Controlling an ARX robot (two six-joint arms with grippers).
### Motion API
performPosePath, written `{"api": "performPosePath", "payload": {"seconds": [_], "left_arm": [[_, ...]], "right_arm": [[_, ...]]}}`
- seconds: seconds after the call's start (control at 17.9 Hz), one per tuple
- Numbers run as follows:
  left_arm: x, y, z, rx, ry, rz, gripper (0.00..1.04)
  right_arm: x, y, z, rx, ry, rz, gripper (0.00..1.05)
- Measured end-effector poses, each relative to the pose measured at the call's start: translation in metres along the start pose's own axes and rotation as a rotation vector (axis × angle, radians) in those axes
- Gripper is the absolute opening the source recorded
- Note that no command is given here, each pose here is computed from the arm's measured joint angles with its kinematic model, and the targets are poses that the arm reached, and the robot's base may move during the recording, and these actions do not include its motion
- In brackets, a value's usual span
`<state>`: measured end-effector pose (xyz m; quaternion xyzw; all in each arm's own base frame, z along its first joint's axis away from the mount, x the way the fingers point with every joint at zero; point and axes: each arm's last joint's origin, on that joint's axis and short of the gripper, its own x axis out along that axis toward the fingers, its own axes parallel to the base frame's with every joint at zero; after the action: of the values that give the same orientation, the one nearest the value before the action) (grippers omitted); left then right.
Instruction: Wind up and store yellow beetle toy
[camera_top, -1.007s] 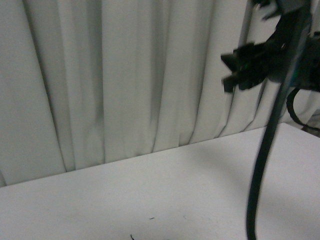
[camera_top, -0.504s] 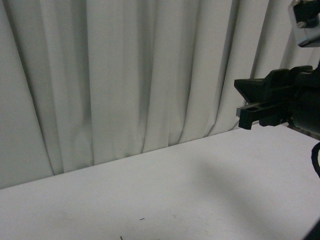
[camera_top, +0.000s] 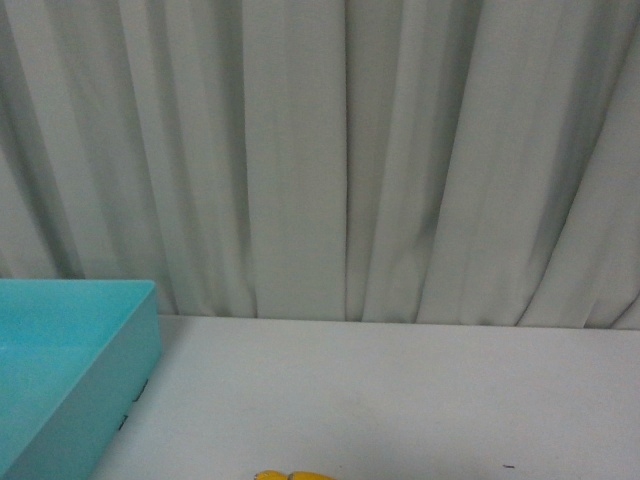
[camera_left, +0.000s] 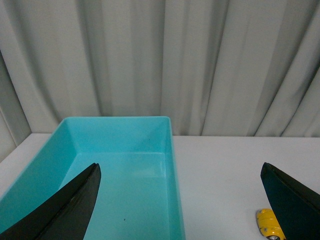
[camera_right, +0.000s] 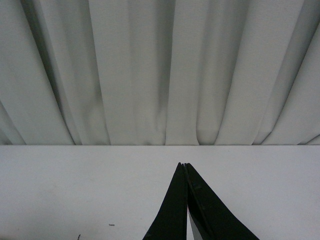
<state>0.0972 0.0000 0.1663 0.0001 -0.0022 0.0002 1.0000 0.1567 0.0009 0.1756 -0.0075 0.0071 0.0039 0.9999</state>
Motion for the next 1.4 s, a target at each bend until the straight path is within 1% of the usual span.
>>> {"api": "performPosePath", "payload": {"seconds": [0.17, 0.22, 0.39, 1.06, 1.23, 1.29, 1.34, 1.4], "left_arm": [[0.0, 0.0, 0.0, 0.0, 0.0, 0.0, 0.98], [0.0, 0.0, 0.0, 0.0, 0.0, 0.0, 0.98], [0.0, 0.0, 0.0, 0.0, 0.0, 0.0, 0.98], [0.0, 0.0, 0.0, 0.0, 0.0, 0.0, 0.98], [0.0, 0.0, 0.0, 0.0, 0.0, 0.0, 0.98], [0.0, 0.0, 0.0, 0.0, 0.0, 0.0, 0.98], [0.0, 0.0, 0.0, 0.0, 0.0, 0.0, 0.98], [0.0, 0.0, 0.0, 0.0, -0.001, 0.0, 0.98]], "right_arm": [[-0.011, 0.0, -0.008, 0.0, -0.023, 0.0, 0.02], [-0.015, 0.0, -0.015, 0.0, 0.018, 0.001, 0.02], [-0.024, 0.0, -0.008, 0.0, -0.021, -0.002, 0.02], [-0.046, 0.0, -0.006, 0.0, -0.027, -0.002, 0.02], [-0.049, 0.0, -0.007, 0.0, -0.019, -0.002, 0.02], [-0.055, 0.0, -0.013, 0.001, 0.029, 0.002, 0.02], [-0.06, 0.0, -0.009, 0.0, -0.031, -0.002, 0.02], [-0.059, 0.0, -0.009, 0.001, -0.027, -0.003, 0.02]]}}
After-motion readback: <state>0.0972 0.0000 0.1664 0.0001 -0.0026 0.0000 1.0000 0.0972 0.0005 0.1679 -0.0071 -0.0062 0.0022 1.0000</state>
